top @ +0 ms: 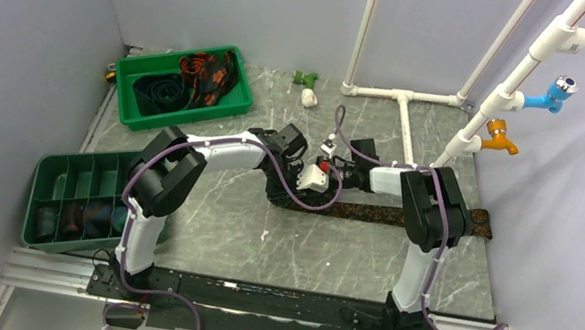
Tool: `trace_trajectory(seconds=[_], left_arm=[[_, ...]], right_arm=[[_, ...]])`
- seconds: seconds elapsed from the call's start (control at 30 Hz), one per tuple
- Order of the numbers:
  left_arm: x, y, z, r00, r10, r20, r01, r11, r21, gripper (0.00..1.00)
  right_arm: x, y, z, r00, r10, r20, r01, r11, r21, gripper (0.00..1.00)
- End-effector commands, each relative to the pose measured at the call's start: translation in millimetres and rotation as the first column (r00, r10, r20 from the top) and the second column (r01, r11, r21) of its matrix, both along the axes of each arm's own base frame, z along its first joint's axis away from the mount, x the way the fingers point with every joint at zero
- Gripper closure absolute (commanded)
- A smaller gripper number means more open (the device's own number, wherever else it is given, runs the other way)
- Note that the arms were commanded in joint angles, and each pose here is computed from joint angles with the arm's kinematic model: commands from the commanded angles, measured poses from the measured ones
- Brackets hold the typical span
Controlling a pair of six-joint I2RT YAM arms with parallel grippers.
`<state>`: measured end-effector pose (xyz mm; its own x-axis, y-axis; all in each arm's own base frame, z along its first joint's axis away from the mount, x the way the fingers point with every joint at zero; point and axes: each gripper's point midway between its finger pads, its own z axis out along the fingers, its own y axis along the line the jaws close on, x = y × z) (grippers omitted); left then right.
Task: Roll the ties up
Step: Roll the tie at the center of the board.
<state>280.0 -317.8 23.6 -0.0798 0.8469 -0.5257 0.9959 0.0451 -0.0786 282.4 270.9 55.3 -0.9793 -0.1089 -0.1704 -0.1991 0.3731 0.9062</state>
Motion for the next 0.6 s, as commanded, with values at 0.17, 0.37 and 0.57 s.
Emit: trace_trajectory(seconds=[0.17, 0.37, 0.57], left_arm=[[-7, 4, -12, 0.997, 0.02, -0.068, -0.018, 0.999, 0.031, 0.65], [0, 4, 9, 0.999, 0.044, -0.019, -0.045, 0.995, -0.09, 0.31], [7, -1, 57, 0.993, 0.039, 0.108, 0.007, 0.918, -0.396, 0.01]], right_arm=[[-2, 6, -9, 0.999, 0.047, -0.005, -0.047, 0.999, -0.006, 0.85], [1, -4, -28, 0.998, 0.057, -0.021, -0.059, 0.993, -0.102, 1.0], [-4, -7, -31, 0.995, 0.087, -0.052, -0.093, 0.99, -0.106, 1.0]])
